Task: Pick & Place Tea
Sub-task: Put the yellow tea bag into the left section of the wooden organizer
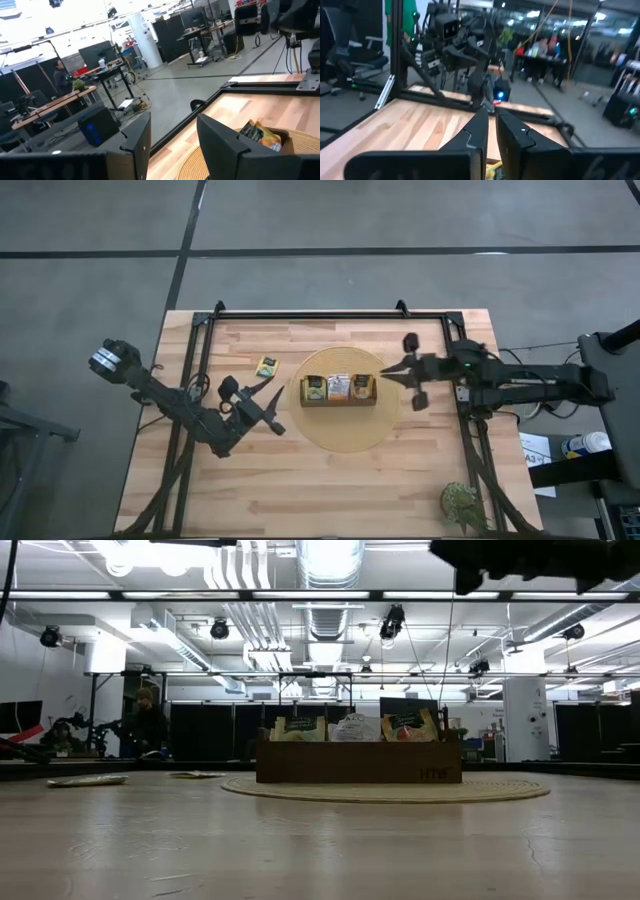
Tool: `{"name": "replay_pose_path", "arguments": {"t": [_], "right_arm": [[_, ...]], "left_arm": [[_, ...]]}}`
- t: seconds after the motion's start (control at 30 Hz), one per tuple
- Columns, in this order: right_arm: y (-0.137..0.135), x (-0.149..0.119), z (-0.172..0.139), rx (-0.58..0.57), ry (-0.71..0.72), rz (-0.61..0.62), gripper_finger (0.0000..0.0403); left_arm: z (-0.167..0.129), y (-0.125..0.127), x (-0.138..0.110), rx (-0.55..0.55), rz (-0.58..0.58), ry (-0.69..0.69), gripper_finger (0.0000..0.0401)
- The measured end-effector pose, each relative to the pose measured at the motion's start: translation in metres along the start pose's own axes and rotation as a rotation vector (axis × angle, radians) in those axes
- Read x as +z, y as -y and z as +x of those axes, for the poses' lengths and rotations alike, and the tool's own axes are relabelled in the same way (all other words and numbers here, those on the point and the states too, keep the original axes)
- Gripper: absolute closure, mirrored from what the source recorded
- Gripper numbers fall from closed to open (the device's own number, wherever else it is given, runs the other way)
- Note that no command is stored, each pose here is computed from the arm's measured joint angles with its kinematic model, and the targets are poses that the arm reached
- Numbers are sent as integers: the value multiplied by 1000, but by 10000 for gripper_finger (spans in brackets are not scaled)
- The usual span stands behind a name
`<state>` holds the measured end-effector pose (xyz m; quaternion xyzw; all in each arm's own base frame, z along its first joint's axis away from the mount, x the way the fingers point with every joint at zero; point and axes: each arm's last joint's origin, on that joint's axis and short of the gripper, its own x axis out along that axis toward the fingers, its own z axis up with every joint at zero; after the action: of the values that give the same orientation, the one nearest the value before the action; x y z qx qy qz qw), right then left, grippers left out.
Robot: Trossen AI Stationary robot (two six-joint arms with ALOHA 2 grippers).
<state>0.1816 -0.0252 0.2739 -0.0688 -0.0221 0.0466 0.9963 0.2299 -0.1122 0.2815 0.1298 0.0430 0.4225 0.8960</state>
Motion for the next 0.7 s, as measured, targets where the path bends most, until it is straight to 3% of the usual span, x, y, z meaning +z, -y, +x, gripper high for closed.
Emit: {"name": "replay_pose_path", "arguments": {"t": [0.33,0.53,0.7], "right_arm": [[-11,-2,-59,-60,198,-61,369],[-15,-8,-84,-237,305,59,369],[-23,-30,-96,-217,356,10,369]], "left_arm": [[-1,0,-4,-1,14,-2,248],[-2,-3,-6,71,1,-43,248],[-8,-1,-7,49,-27,-37,248]]}}
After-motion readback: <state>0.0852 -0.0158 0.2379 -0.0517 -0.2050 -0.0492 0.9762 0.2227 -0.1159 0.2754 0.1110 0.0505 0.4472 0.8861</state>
